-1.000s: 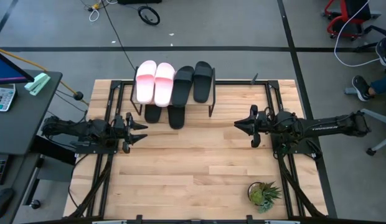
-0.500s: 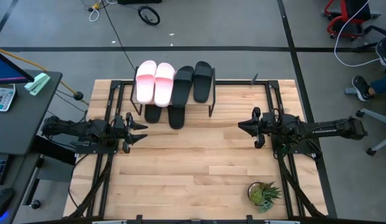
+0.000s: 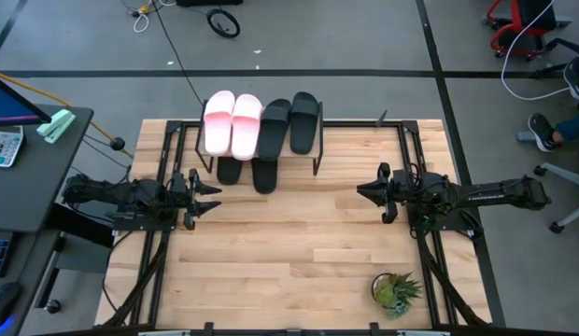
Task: Pick and place slides into the shelf
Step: Return to Home Position
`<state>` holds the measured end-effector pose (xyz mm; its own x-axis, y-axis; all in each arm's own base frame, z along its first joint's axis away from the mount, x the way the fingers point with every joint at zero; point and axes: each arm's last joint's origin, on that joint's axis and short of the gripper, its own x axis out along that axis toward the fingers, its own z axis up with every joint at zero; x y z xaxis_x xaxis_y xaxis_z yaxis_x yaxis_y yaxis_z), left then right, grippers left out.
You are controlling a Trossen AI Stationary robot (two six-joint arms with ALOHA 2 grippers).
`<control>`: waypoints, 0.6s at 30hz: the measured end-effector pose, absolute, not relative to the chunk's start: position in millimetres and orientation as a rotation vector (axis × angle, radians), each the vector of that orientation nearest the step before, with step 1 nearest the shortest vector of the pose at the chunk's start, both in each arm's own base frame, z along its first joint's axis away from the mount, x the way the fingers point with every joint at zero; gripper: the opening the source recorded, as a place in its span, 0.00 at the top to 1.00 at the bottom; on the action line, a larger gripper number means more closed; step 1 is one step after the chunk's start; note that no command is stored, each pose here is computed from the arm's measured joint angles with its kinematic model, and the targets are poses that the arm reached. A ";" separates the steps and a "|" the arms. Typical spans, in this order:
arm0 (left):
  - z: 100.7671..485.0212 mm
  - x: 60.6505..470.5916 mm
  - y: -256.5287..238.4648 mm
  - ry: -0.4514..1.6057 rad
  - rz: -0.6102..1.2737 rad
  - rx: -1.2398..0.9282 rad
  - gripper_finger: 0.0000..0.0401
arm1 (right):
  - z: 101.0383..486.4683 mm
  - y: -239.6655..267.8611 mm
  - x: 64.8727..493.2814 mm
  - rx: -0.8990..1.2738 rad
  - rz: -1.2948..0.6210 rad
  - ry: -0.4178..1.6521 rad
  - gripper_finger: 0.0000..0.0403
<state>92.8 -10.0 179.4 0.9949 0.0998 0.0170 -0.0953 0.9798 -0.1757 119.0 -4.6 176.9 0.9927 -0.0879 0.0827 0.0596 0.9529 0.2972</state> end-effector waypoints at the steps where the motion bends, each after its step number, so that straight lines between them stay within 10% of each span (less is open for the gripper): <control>1: 179.4 92.8 -10.0 -0.026 0.098 -0.175 0.52 | 177.2 -4.5 118.8 0.289 -0.071 -0.097 0.86; 18: 179.4 92.8 -10.0 -0.026 0.098 -0.176 0.51 | 152.5 -4.4 117.4 0.338 -0.109 0.155 0.86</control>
<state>92.8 -10.0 179.4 0.9949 0.0998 0.0170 -0.0953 0.9798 -0.1758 117.4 -4.4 152.5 0.9823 -0.0805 -0.1691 0.1321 0.9378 0.3210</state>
